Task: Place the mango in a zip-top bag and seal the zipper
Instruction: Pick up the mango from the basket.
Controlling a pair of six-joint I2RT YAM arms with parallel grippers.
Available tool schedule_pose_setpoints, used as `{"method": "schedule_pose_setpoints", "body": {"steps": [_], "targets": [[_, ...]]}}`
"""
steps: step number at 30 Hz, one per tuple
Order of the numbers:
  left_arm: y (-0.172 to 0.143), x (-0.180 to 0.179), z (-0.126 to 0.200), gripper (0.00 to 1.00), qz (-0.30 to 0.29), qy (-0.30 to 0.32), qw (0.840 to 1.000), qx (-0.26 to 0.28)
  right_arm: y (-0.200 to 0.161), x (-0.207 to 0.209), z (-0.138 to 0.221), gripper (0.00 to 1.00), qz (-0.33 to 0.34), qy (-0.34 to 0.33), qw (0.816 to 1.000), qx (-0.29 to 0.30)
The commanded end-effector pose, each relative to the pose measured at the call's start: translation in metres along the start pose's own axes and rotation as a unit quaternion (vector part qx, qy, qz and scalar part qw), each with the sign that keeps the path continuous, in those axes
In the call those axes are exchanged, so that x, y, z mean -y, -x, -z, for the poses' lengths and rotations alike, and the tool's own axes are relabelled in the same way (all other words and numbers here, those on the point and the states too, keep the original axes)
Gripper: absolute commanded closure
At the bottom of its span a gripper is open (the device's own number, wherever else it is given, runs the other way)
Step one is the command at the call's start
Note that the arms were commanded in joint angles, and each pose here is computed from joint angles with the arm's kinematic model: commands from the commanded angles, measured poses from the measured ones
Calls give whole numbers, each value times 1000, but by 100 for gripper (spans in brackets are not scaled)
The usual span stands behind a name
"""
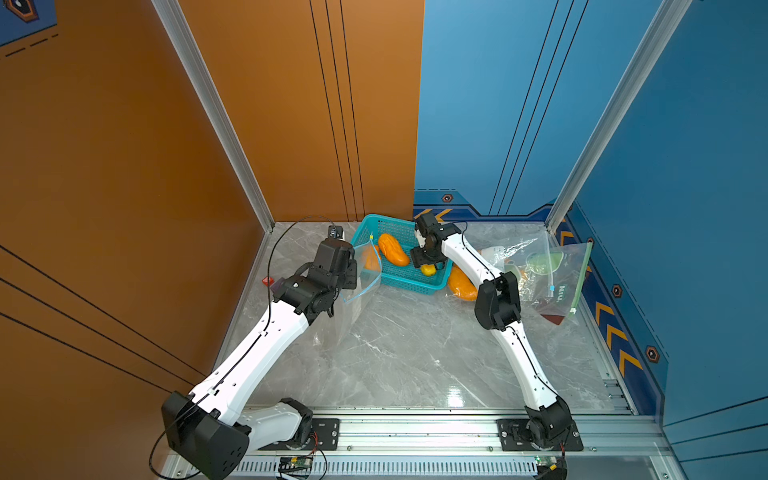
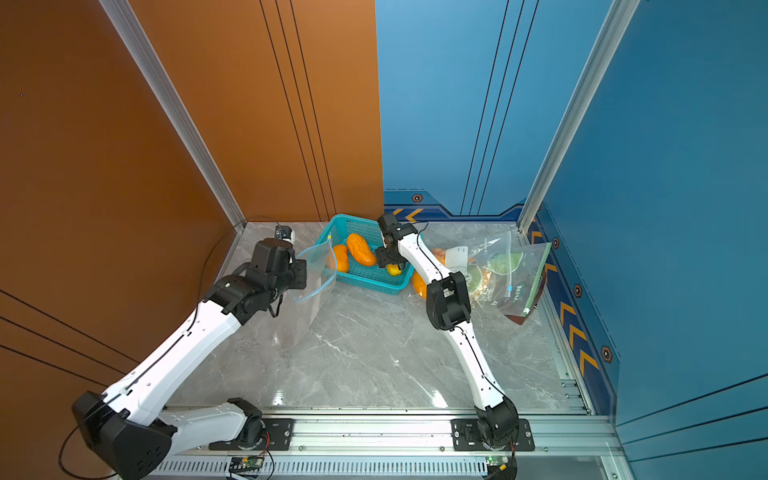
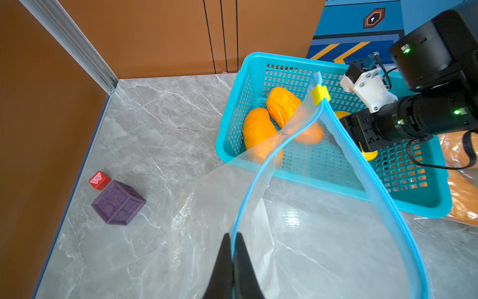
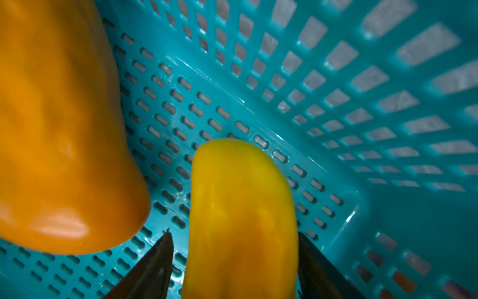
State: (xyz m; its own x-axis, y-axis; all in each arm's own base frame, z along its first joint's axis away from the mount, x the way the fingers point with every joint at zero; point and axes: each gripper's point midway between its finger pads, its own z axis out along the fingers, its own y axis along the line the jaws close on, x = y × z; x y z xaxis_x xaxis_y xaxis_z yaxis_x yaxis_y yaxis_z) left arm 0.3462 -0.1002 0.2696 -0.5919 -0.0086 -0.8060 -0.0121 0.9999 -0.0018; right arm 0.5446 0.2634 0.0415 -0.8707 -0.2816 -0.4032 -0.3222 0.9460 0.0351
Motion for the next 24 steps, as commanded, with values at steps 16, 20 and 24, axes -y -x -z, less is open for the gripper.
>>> {"method": "schedule_pose_setpoints", "body": {"steps": [16,20,24], "targets": [[-18,-7,2,100,132,-42,990,-4,68,-16,140,77,-45,54,988,140],[-18,0,1,100,153,-63,986,-6,84,-46,206,79,-44,83,971,219],[-21,5,0,100,175,-79,981,-9,85,-84,274,79,-45,123,944,301]]}}
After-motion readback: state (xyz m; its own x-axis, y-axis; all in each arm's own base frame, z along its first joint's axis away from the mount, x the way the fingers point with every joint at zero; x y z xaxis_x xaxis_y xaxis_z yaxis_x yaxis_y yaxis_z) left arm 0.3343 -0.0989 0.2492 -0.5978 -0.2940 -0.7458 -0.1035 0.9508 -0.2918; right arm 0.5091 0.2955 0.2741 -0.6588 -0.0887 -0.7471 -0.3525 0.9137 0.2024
